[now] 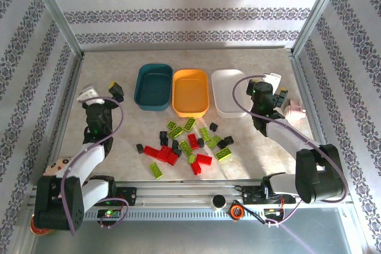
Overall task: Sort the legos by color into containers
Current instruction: Pick up the lego from the center of the table.
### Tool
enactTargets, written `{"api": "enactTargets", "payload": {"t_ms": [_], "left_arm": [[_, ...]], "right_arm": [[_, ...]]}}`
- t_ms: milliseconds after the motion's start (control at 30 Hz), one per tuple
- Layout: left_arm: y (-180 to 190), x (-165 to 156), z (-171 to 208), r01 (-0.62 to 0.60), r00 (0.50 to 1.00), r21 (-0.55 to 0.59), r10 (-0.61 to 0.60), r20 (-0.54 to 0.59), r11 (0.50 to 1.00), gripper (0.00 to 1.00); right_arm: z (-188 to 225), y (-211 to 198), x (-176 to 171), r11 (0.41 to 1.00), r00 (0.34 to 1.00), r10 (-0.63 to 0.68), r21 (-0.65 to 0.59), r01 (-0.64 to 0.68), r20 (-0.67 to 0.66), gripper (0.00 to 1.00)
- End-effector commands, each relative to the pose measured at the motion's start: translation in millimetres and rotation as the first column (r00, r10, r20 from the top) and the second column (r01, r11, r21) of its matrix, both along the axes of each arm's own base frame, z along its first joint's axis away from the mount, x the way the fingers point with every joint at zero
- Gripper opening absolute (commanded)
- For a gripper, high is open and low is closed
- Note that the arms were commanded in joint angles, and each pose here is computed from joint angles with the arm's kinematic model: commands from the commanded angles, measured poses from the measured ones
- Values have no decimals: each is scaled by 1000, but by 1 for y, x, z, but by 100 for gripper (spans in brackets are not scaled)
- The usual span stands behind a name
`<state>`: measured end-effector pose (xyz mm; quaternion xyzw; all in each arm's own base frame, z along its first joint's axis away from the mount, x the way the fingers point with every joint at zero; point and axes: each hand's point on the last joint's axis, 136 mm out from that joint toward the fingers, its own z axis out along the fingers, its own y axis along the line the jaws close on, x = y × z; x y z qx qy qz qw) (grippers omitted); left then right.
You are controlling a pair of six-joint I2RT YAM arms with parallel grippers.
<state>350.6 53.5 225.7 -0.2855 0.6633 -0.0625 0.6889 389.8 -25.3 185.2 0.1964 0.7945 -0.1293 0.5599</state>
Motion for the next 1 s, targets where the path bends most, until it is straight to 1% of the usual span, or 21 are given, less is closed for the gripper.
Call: {"api": "enactTargets", "payload": {"t_ms": [0, 33, 67, 100, 167, 233, 300, 367, 433, 467, 533, 600, 667, 733, 800, 833, 967], "left_arm": [[24, -31, -14, -130, 981, -420, 179, 80, 898, 99], [19, -31, -3, -76, 982, -394, 137, 129, 916, 99], [11, -31, 9, -13, 981, -348, 79, 176, 937, 99], [4, -31, 17, 38, 977, -321, 32, 211, 946, 99], [-5, -33, 27, 106, 966, -317, -21, 258, 942, 100], [-12, -34, 31, 152, 959, -343, -54, 278, 927, 99], [-22, -36, 35, 212, 949, -335, -112, 295, 918, 100], [-30, -37, 34, 259, 944, -357, -157, 291, 897, 100], [-42, -38, 28, 309, 940, -381, -218, 263, 871, 100], [-51, -38, 24, 345, 933, -381, -268, 241, 858, 100], [-72, -38, 16, 420, 908, -375, -373, 193, 827, 100], [-93, -40, 5, 484, 872, -384, -468, 141, 787, 98], [-114, -45, -5, 545, 826, -384, -554, 98, 745, 97], [-132, -51, -16, 586, 785, -389, -618, 52, 711, 97], [-145, -57, -29, 601, 756, -393, -654, -3, 696, 97], [-148, -59, -34, 606, 747, -389, -665, -22, 694, 97], [-156, -64, -50, 609, 726, -395, -684, -70, 688, 98]], "right_arm": [[-36, 3, -28, 956, 994, -11, 291, 41, -106, 98], [-39, 13, -24, 928, 995, 63, 372, -32, -73, 94], [-42, 22, -24, 893, 994, 100, 443, -71, -42, 92], [-45, 23, -27, 874, 996, 82, 482, -56, -32, 98], [-45, 37, -31, 843, 989, 141, 528, -100, -37, 98], [-44, 54, -39, 837, 974, 214, 528, -144, -74, 98], [-41, 73, -54, 838, 949, 294, 507, -201, -110, 98], [-43, 97, -71, 822, 910, 391, 498, -277, -138, 98], [-51, 119, -89, 796, 861, 478, 500, -340, -175, 96], [-57, 130, -98, 783, 835, 515, 502, -367, -194, 95], [-71, 148, -115, 751, 780, 581, 521, -405, -231, 93], [-83, 166, -128, 720, 732, 631, 545, -430, -256, 91], [-91, 180, -135, 708, 700, 658, 545, -449, -279, 90], [-99, 188, -135, 724, 699, 650, 523, -450, -297, 89], [-107, 196, -130, 733, 703, 643, 509, -451, -304, 87], [-109, 199, -126, 734, 704, 643, 507, -452, -301, 87], [-118, 210, -108, 744, 711, 634, 493, -452, -304, 80]]}}
